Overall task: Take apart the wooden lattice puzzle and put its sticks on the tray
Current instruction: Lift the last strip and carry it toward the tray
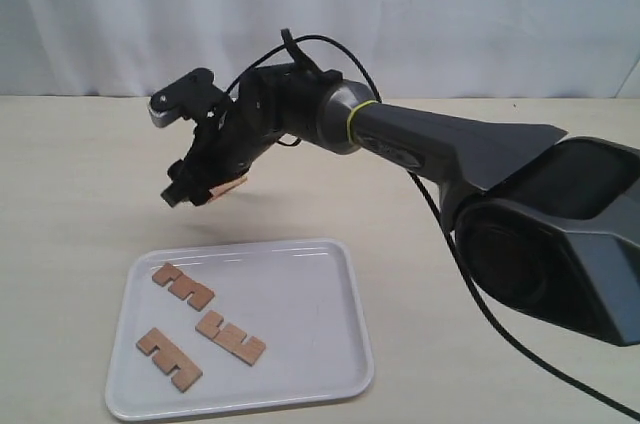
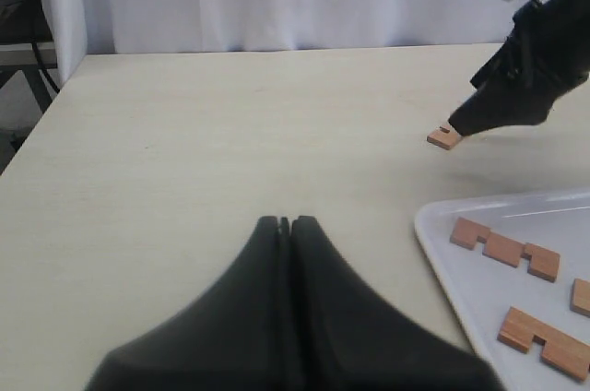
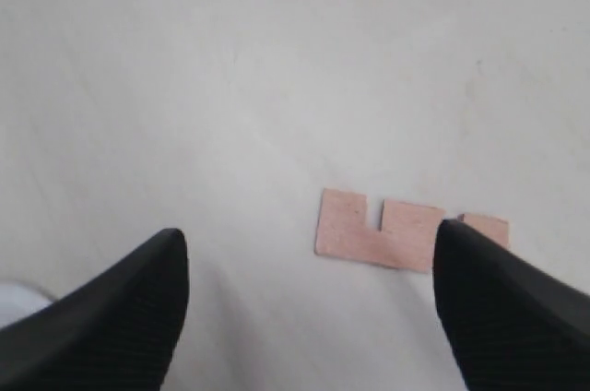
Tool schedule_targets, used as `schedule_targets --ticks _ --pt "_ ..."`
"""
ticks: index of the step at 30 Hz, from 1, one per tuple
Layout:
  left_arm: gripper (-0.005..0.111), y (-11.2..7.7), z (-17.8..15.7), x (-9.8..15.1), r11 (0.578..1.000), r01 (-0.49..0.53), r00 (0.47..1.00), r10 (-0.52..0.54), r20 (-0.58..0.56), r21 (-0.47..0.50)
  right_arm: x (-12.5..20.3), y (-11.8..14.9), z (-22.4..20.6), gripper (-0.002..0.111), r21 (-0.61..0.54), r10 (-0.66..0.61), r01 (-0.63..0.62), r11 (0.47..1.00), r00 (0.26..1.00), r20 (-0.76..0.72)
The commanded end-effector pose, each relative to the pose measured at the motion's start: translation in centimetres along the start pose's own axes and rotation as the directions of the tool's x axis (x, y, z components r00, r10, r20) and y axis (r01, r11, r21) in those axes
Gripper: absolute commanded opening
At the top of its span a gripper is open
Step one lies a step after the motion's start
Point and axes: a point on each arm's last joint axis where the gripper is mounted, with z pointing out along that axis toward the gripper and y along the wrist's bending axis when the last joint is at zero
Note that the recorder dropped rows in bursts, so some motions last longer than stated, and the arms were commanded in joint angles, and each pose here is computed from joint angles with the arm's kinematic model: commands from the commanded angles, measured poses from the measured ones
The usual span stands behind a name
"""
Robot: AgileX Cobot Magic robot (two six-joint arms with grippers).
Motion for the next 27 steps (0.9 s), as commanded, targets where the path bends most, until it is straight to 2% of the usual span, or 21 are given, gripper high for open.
schedule_targets --ticks 1,4,7,10,12,16,22,27 --pt "0.0 0.0 0.0 0.0 1.0 -0.003 1.0 0.003 0.008 -0.001 -0.7 -0.1 -0.2 0.069 0.017 0.242 -0.243 0.97 0.968 0.07" --pt "0.0 0.0 0.0 0.0 1.0 -0.003 1.0 0.003 0.008 -0.001 -1.0 0.7 0.1 0.069 0.073 0.305 -0.313 0.947 0.947 0.103" --pt "0.0 0.0 0.0 0.0 1.0 -0.003 1.0 0.003 0.008 -0.001 -1.4 1.7 0.1 0.069 0.183 0.324 -0.349 0.919 0.934 0.149" --pt "0.0 0.0 0.0 0.0 1.0 -0.003 1.0 0.003 0.008 -0.001 -1.8 2.8 -0.1 0.069 0.327 0.297 -0.354 0.876 0.931 0.21" --pt "0.0 0.0 0.0 0.0 1.0 -0.003 1.0 0.003 0.008 -0.001 -1.9 4.0 0.1 0.07 0.378 0.299 -0.379 0.844 0.92 0.254" --pt "0.0 0.0 0.0 0.0 1.0 -0.003 1.0 0.003 0.008 -0.001 -1.5 5.4 1.4 0.07 0.378 0.327 -0.425 0.822 0.897 0.298" --pt "0.0 0.0 0.0 0.0 1.0 -0.003 1.0 0.003 0.008 -0.001 0.2 5.3 3.5 0.07 0.381 0.426 -0.518 0.765 0.852 0.303" --pt "0.0 0.0 0.0 0.0 1.0 -0.003 1.0 0.003 0.008 -0.001 0.9 5.2 4.3 0.07 0.385 0.453 -0.549 0.742 0.834 0.315"
